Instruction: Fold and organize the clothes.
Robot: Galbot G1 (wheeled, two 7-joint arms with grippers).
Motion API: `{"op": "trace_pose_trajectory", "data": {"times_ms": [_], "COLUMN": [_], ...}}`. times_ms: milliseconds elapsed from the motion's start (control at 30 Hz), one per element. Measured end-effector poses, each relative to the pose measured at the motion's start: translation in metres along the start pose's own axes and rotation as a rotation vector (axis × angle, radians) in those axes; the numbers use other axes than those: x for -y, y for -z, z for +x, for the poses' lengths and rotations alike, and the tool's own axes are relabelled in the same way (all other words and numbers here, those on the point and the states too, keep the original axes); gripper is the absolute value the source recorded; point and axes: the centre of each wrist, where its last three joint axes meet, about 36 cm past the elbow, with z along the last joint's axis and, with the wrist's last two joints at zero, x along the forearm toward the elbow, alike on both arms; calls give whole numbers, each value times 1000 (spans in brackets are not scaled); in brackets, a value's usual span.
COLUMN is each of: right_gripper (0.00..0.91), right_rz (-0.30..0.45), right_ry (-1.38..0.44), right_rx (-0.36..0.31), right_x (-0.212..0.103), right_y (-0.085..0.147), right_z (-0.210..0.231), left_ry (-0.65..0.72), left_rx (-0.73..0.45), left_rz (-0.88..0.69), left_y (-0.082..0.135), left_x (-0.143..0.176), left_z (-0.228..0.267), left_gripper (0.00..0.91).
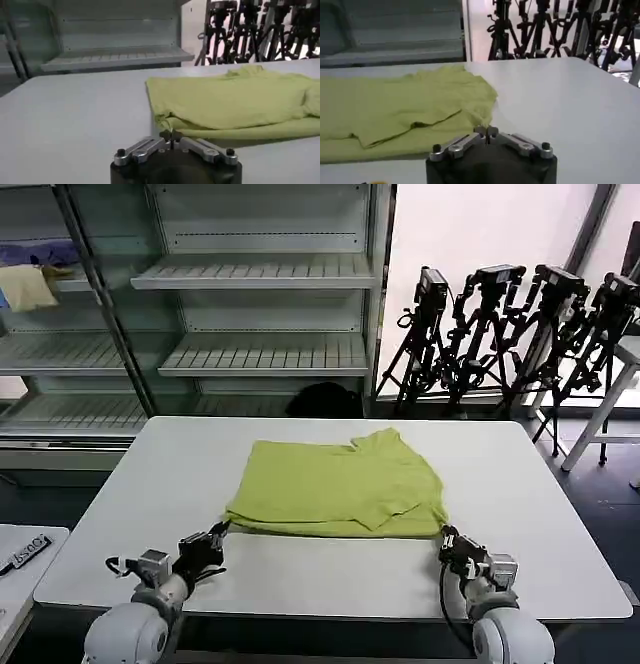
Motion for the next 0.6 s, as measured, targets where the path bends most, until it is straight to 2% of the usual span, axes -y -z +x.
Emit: {"op": "trace_pose_trajectory", "data": {"times_ms": [300,600], "right_gripper": [0,10], "right_rz": [8,9], "right_ry": [9,15], "right_rx": [-32,-72], "right_x": [-14,-25], "right_y": [-9,-19], "right_z": [36,51], "left_ry": [79,147], "left_rx": [-3,-23], "left_rz": [12,10], "left_y": [-8,-17], "left_x": [-7,-2], "left_z": [45,74], "left_gripper": [0,0]}}
